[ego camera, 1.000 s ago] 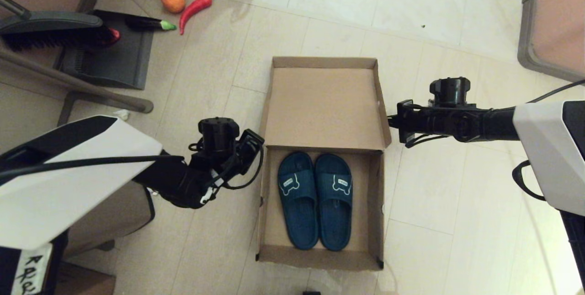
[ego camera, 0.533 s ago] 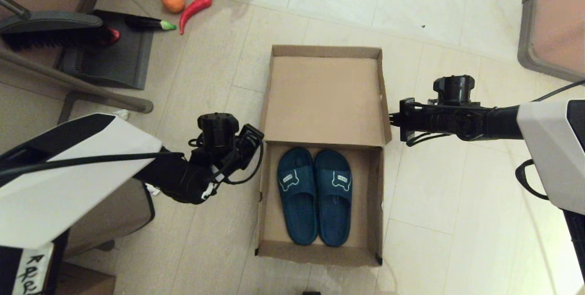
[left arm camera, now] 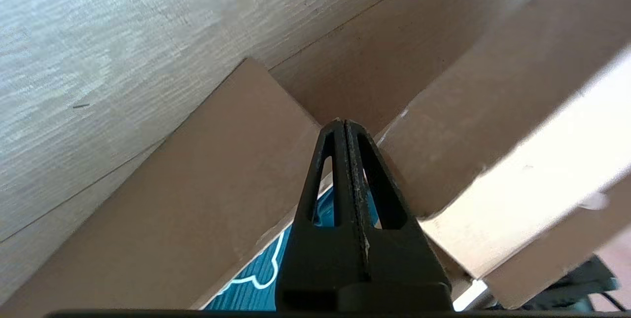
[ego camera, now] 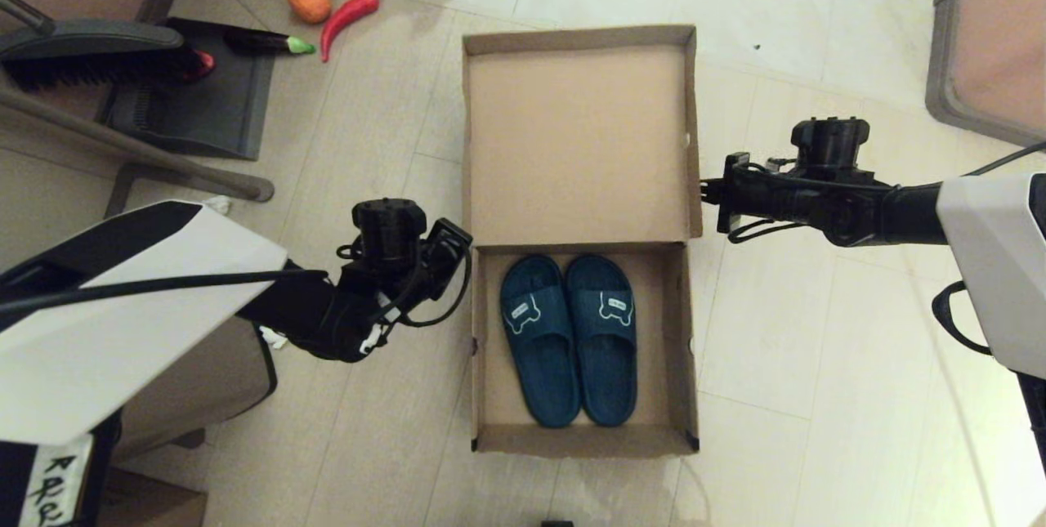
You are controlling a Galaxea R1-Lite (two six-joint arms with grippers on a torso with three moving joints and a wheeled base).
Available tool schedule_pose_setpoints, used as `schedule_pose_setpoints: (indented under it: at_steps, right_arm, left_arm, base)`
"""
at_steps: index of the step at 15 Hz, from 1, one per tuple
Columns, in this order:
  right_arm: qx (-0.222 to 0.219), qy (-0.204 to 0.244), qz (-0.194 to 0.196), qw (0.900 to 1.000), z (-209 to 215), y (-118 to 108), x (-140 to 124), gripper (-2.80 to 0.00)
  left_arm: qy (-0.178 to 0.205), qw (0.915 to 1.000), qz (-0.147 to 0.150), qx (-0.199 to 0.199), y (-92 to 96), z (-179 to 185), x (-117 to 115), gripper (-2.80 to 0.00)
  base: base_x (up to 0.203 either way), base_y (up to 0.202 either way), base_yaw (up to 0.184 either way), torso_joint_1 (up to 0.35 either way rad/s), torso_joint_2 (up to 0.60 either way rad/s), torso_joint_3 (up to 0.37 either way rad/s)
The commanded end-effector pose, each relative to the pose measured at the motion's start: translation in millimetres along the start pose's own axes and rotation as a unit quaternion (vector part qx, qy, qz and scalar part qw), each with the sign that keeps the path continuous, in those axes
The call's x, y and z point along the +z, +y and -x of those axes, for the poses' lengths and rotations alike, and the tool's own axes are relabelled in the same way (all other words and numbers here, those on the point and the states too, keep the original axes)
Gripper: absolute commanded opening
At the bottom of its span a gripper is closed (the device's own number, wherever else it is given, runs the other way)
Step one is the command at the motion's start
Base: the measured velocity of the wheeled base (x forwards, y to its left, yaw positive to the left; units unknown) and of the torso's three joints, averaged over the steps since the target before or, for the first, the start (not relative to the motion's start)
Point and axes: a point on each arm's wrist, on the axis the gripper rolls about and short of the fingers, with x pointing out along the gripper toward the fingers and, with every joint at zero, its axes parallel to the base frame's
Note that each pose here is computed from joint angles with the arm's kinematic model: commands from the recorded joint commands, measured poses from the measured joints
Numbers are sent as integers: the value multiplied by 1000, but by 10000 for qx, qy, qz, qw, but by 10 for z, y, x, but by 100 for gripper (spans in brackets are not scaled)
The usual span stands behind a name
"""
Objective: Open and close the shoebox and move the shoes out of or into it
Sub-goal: Close the shoe box
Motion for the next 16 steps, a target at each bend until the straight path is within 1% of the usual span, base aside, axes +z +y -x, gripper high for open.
schedule_pose_setpoints:
  at_steps: [1,6,9,12,14,16]
  right_arm:
    - [66,68,13,10000,52,64,5,-280]
    - [189,515,90,9985,128,159,-2,-280]
    - [433,889,103,9950,188,275,-8,-280]
    - [649,1113,114,9916,247,373,-15,-280]
    - [667,1295,161,9892,285,411,-18,-280]
    - [673,1364,192,9882,298,437,-33,-280]
  left_arm:
    - [-14,10000,31,-7,-1,1,2,-280]
    - [-4,10000,23,-5,4,-2,-2,-280]
    - [8,10000,21,15,19,-6,-11,-280]
    - [17,10000,13,16,19,-7,-19,-280]
    - [25,10000,4,15,16,-5,-26,-280]
    - [35,10000,1,16,16,-2,-33,-280]
  base:
    - [0,0,0,0,0,0]
    - [0,0,0,0,0,0]
    - [0,0,0,0,0,0]
    - [0,0,0,0,0,0]
    - [0,0,0,0,0,0]
    - [0,0,0,0,0,0]
